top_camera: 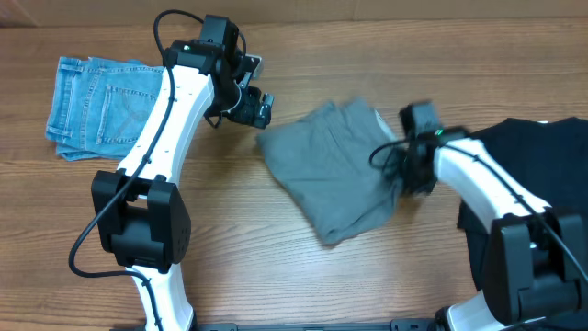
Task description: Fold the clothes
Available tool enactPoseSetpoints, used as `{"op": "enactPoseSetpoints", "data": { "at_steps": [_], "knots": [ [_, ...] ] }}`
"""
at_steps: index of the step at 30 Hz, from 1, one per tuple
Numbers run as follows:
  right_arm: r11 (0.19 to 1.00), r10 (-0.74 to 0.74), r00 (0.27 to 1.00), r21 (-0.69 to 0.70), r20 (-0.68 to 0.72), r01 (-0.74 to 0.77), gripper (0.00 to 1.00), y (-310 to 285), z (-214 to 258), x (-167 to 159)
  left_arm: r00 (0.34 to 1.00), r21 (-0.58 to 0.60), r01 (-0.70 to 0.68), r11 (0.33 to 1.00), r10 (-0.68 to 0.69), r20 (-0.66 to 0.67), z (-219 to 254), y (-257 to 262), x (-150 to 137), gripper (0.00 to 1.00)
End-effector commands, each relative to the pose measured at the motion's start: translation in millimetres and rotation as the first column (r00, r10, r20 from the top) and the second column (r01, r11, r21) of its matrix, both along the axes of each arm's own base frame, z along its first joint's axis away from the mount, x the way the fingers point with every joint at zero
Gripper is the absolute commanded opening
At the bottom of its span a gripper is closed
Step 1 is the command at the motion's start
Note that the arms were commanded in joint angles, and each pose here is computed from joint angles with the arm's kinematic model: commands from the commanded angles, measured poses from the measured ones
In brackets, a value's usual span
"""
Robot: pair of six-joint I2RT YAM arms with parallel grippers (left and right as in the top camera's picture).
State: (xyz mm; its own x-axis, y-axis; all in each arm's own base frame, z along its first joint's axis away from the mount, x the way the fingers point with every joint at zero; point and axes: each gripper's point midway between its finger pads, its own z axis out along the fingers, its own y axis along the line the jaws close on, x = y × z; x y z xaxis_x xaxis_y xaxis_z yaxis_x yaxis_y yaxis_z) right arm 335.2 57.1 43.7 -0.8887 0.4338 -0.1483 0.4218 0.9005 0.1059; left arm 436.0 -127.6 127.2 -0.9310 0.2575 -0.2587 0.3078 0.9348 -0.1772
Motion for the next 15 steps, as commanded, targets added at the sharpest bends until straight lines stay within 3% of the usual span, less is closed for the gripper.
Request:
{"op": "enactPoseSetpoints", "data": {
  "at_steps": [1, 2, 5, 11, 14, 15],
  "knots": [
    [0.986, 0.104, 0.985, -0.143, 0.135, -0.085, 0.62, -18, 53, 43, 0.998, -0.024, 0.053, 0.998, -0.052, 0.035, 6, -15, 2, 1.0],
    [0.986, 0.129, 0.982, -0.119, 0.137, -0.113, 0.69, -12, 68, 46, 0.996, -0.034, 0.077, 0.996, -0.076, 0.036, 2, -20, 0, 1.0],
    [0.989, 0.145, 0.984, -0.044, 0.106, -0.141, 0.74, 1, 86, 39, 0.987, -0.091, 0.16, 0.983, -0.159, 0.025, -8, -40, -10, 1.0],
    [0.952, 0.198, 0.979, 0.246, -0.048, -0.181, 0.73, 45, 88, -7, 0.965, -0.033, 0.262, 0.964, -0.261, 0.033, -48, -49, -21, 1.0],
    [0.93, 0.219, 0.971, 0.321, -0.097, -0.178, 0.68, 58, 82, -23, 0.963, -0.031, 0.27, 0.962, -0.269, 0.032, -64, -51, -26, 0.89],
    [0.921, 0.229, 0.967, 0.347, -0.116, -0.176, 0.68, 63, 78, -30, 0.963, -0.033, 0.271, 0.962, -0.27, 0.022, -66, -51, -29, 0.79]
  ]
}}
